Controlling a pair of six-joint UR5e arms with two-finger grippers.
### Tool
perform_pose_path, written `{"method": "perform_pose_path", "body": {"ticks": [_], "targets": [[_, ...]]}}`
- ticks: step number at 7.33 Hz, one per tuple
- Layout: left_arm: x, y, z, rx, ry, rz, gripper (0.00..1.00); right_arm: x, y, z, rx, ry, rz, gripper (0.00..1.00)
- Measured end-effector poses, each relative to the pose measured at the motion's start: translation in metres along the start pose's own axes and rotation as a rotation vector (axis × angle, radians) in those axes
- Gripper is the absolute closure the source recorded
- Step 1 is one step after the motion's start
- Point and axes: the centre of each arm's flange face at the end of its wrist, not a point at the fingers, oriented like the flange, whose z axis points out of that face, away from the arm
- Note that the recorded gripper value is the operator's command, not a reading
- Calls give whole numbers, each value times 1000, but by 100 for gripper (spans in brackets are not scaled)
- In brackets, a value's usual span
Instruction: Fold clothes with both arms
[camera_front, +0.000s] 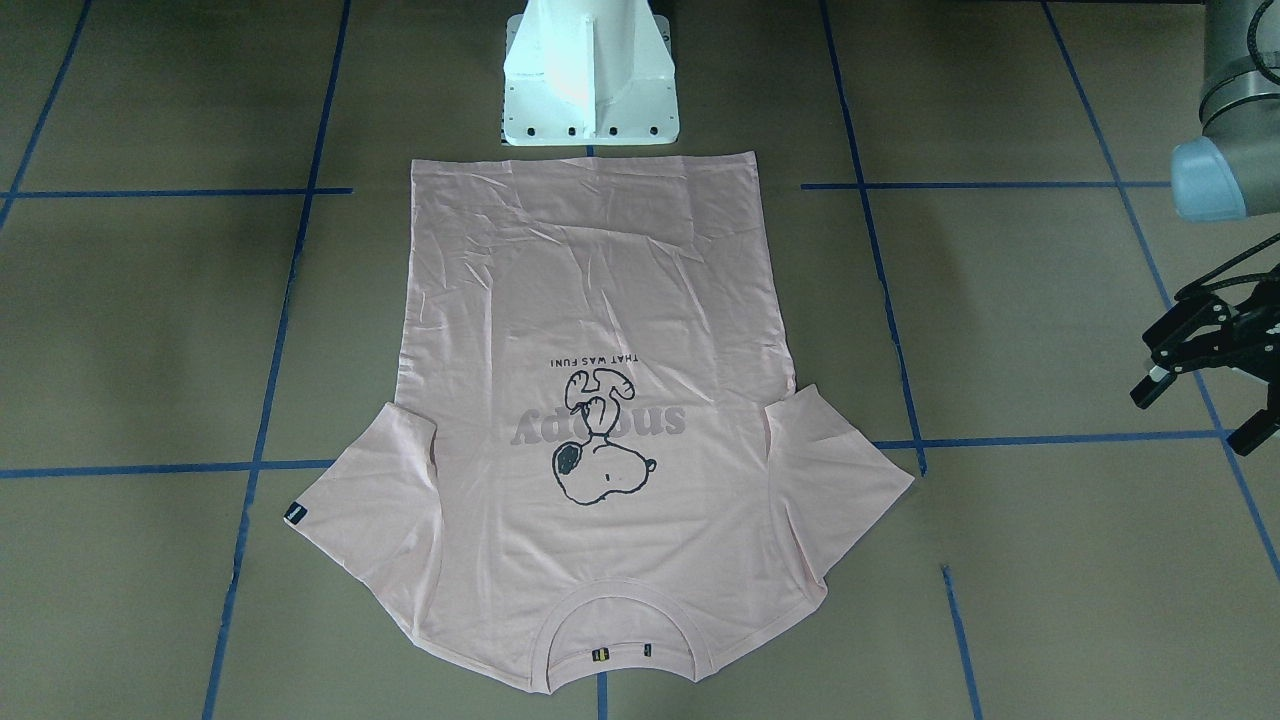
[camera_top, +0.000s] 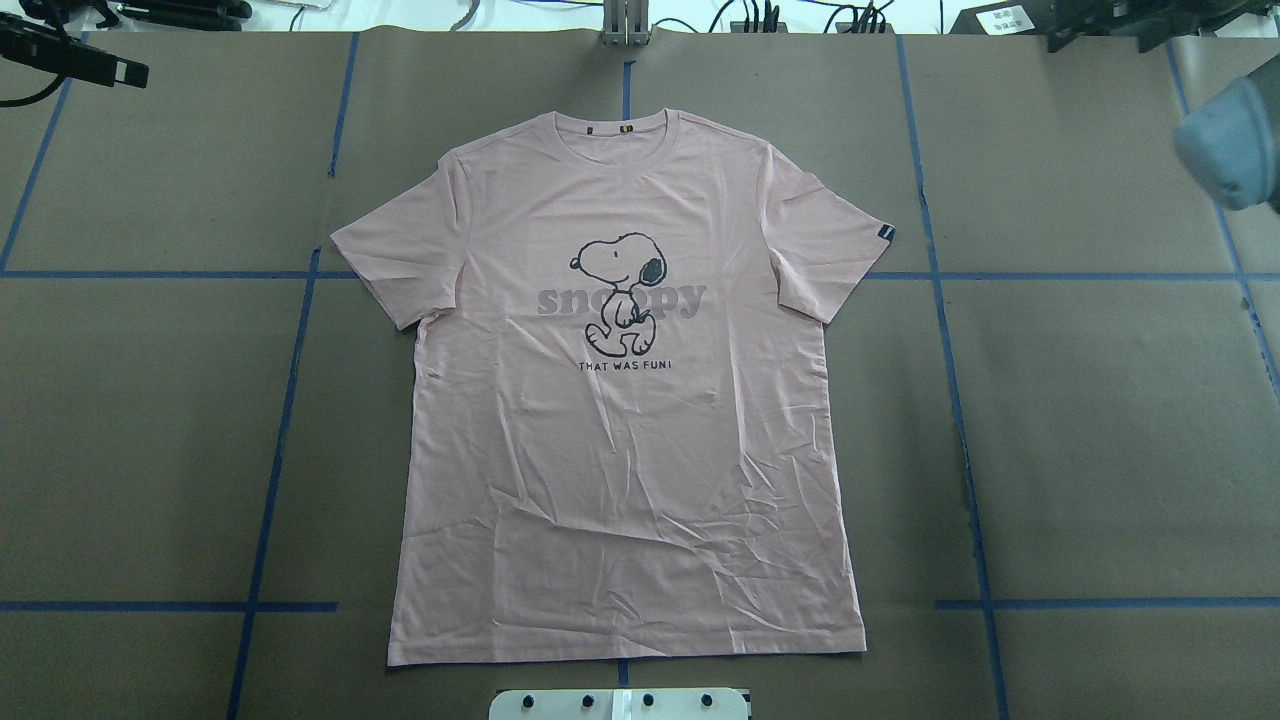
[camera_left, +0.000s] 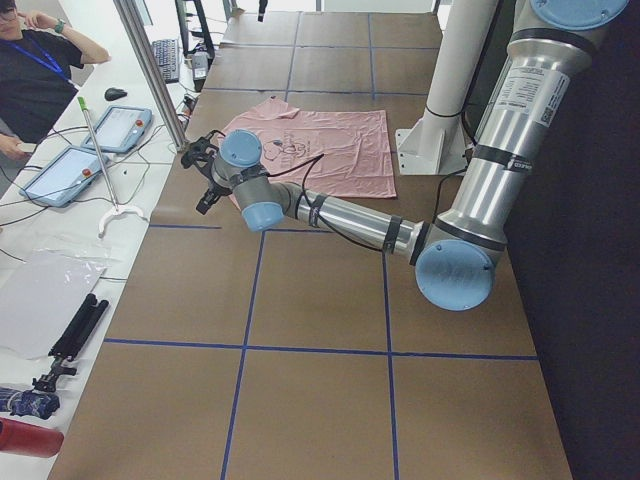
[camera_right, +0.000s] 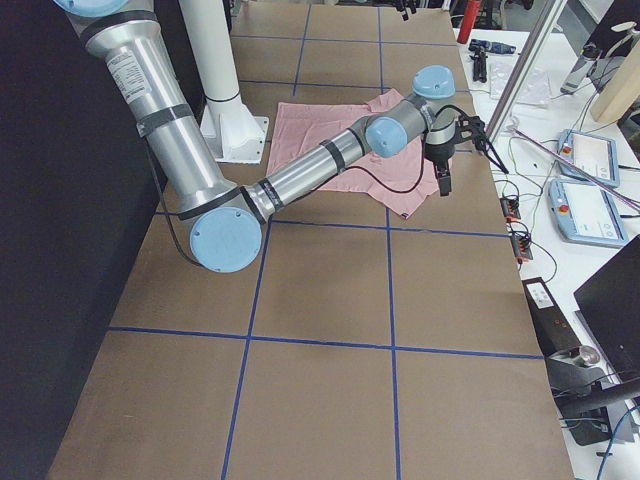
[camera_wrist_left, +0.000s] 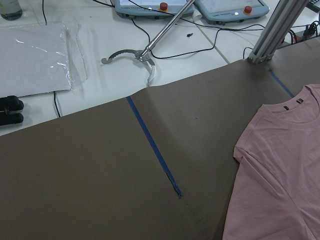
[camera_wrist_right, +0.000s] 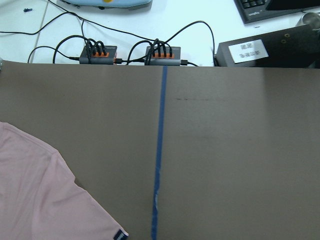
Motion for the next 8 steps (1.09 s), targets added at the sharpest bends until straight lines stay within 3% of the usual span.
{"method": "perform_pose_path", "body": {"ticks": [1,2,4,8], "targets": [[6,-3,7,6,-12,8,0,-26,15,34,16,-26,21,7],[11,-3,12,7,-14,13,0,-54,34,67,22,-13,24,17],[16,-3,13,10,-10,19,0,-86,64,128,13,46,0,22],[20,-2,12,15,-5,25,0,-93,101,201,26,74,-1,39]]}}
